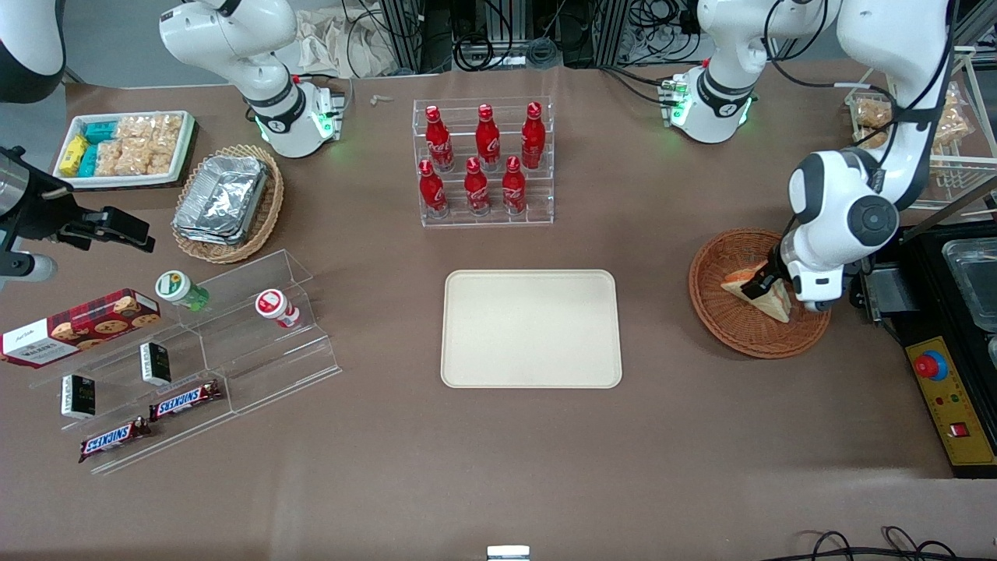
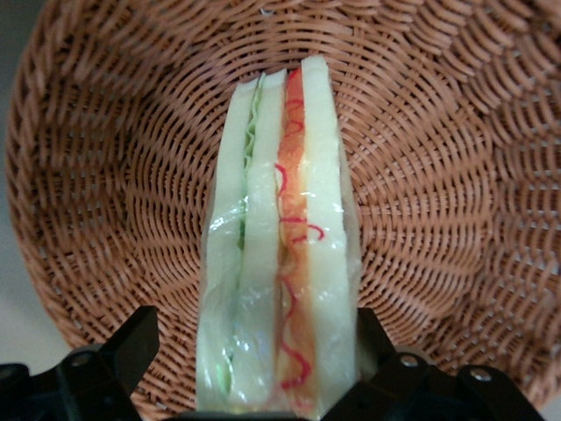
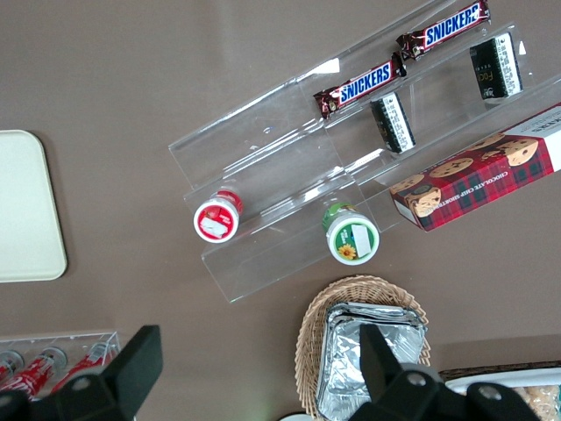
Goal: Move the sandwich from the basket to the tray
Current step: 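Lower the left gripper and close it on the wrapped sandwich, then lift the sandwich out of the basket with the left gripper, then carry the sandwich over the cream tray with the left gripper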
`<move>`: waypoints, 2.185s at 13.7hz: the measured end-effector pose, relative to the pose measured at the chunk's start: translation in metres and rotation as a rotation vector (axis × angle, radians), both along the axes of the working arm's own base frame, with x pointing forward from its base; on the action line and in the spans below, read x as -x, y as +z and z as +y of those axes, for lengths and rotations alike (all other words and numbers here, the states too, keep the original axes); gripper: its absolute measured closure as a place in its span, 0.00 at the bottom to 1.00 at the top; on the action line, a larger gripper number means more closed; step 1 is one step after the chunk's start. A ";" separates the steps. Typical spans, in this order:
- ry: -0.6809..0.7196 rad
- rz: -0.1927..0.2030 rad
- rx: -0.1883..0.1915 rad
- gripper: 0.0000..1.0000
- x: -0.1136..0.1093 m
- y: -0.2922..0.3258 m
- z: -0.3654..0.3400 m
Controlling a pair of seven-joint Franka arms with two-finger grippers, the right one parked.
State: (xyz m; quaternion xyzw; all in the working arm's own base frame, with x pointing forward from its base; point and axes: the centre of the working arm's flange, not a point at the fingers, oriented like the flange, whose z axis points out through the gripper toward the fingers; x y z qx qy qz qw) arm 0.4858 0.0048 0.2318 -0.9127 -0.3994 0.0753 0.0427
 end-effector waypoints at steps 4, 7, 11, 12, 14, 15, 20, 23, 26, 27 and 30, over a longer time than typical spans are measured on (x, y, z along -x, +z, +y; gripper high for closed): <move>0.012 -0.006 0.001 0.19 -0.003 -0.006 0.000; 0.016 -0.017 0.001 0.53 -0.006 -0.003 0.000; 0.013 -0.063 0.004 0.64 -0.017 0.019 -0.001; 0.008 -0.063 0.008 0.65 -0.018 0.033 -0.004; -0.028 -0.038 0.017 0.74 -0.016 0.067 -0.019; -0.054 -0.025 0.021 0.79 -0.016 0.088 -0.027; -0.222 0.030 0.049 0.79 -0.026 0.193 -0.041; -0.385 -0.011 0.054 0.79 -0.032 0.214 -0.100; -0.586 -0.037 0.064 0.79 -0.022 0.215 -0.180; -0.663 -0.042 0.073 0.79 -0.018 0.211 -0.203; -0.807 -0.082 0.104 0.79 -0.009 0.191 -0.262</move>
